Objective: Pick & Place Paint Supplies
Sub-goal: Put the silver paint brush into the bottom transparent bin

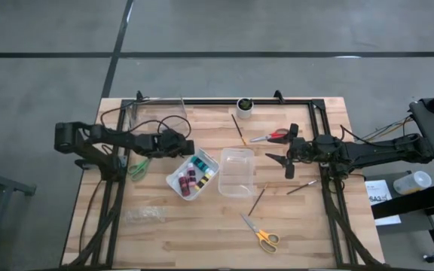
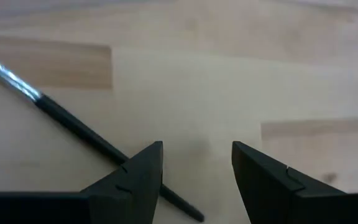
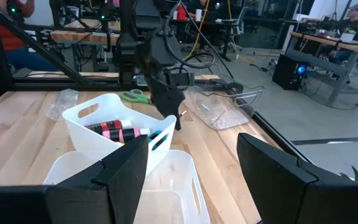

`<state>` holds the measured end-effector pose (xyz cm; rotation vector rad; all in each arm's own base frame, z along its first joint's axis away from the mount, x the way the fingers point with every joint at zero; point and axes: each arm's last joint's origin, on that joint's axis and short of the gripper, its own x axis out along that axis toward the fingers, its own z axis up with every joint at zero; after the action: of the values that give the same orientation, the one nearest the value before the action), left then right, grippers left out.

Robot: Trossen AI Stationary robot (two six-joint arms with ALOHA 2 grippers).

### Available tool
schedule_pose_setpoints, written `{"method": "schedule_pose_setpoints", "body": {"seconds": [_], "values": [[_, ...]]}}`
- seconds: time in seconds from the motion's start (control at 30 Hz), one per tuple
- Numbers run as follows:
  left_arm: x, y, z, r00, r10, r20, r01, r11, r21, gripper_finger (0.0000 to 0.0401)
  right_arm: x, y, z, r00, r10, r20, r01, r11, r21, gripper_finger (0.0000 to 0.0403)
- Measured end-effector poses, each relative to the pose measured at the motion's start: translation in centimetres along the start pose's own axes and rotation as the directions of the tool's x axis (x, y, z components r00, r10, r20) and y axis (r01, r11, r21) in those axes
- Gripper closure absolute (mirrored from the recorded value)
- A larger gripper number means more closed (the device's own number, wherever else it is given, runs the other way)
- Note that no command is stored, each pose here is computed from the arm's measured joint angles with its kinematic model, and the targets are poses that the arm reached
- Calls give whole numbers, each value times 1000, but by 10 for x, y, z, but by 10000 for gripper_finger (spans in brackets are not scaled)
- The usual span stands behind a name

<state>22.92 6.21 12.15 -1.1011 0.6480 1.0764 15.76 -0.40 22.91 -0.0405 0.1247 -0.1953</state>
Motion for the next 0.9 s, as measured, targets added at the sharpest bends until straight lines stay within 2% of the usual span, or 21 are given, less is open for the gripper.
{"method": "schedule_pose_setpoints", "body": {"seconds": [0.23, 0.47, 0.63, 0.77, 0.9], "values": [[-9, 0, -3, 1000, -5, -28, 7, 999, 49, 206, 0, 0, 0, 1000, 0, 0, 0, 1000, 0, 159], [-28, 7, -3, 991, 4, -131, 17, 988, 156, 206, 0, 0, 0, 1000, 0, 0, 0, 1000, 0, 159], [-46, 9, -2, 977, -48, -208, 95, 970, 223, 206, 0, 0, 0, 1000, 0, 0, 0, 1000, 0, 159], [-56, 6, -9, 961, -103, -257, 179, 940, 292, 206, 0, 0, 0, 1000, 0, 0, 0, 1000, 0, 159], [-59, 4, -22, 953, -100, -286, 198, 920, 339, 206, 0, 0, 0, 1000, 0, 0, 0, 1000, 0, 159]]}}
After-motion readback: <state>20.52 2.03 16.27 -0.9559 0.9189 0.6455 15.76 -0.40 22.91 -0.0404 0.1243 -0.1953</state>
